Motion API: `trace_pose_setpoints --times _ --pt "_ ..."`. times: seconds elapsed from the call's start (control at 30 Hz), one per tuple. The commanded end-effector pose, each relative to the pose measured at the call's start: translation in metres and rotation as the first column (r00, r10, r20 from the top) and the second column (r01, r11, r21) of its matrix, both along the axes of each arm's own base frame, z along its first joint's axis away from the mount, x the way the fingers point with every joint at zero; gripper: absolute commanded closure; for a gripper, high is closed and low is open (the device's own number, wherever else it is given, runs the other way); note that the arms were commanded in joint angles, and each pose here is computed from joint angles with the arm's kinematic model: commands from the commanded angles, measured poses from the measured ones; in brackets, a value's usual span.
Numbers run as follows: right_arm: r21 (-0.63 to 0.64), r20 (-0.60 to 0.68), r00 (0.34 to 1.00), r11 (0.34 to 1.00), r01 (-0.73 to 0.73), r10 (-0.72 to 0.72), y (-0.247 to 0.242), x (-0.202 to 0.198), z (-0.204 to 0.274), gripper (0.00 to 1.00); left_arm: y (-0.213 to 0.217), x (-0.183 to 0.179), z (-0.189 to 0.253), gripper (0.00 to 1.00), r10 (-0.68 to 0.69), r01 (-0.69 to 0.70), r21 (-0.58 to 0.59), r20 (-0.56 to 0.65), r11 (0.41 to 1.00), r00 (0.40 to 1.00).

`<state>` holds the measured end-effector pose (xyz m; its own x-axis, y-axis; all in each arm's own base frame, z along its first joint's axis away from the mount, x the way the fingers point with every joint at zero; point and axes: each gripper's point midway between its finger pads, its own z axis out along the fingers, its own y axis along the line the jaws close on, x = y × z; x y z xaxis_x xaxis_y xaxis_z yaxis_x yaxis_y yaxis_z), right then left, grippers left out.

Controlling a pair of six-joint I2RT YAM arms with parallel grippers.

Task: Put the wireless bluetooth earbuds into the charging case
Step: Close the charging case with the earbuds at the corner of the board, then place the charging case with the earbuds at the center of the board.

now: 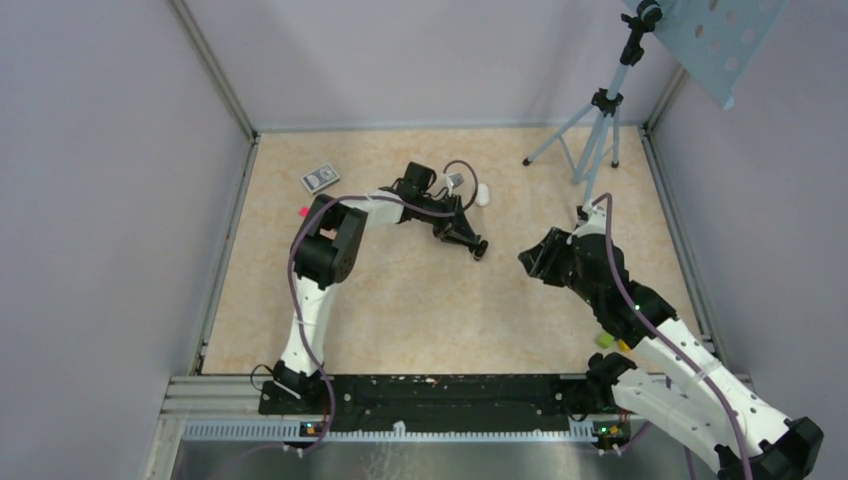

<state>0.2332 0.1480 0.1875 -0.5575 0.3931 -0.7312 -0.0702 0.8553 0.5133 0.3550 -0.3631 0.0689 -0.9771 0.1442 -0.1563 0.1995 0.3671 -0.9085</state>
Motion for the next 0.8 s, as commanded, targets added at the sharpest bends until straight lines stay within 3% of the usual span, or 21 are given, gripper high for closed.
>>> trace_pose_setpoints --times 0.0,0.4,0.77 --pt "-0.002 0.019 1.0 1.0 0.016 -0.016 -0.006 0.0 0.005 0.55 -0.022 -0.008 0.001 1.0 -0.07 0.07 0.001 0.06 0.998 0.996" --pt "-0.01 0.027 0.999 0.999 0.041 -0.041 -0.016 -0.007 0.012 0.54 -0.041 -0.007 -0.012 1.0 -0.12 0.118 0.027 0.081 0.993 0.989" --pt "-0.002 0.02 0.999 0.999 0.05 -0.05 -0.018 -0.01 0.011 0.54 -0.047 -0.007 0.007 0.67 -0.137 0.132 0.044 0.151 0.99 0.979"
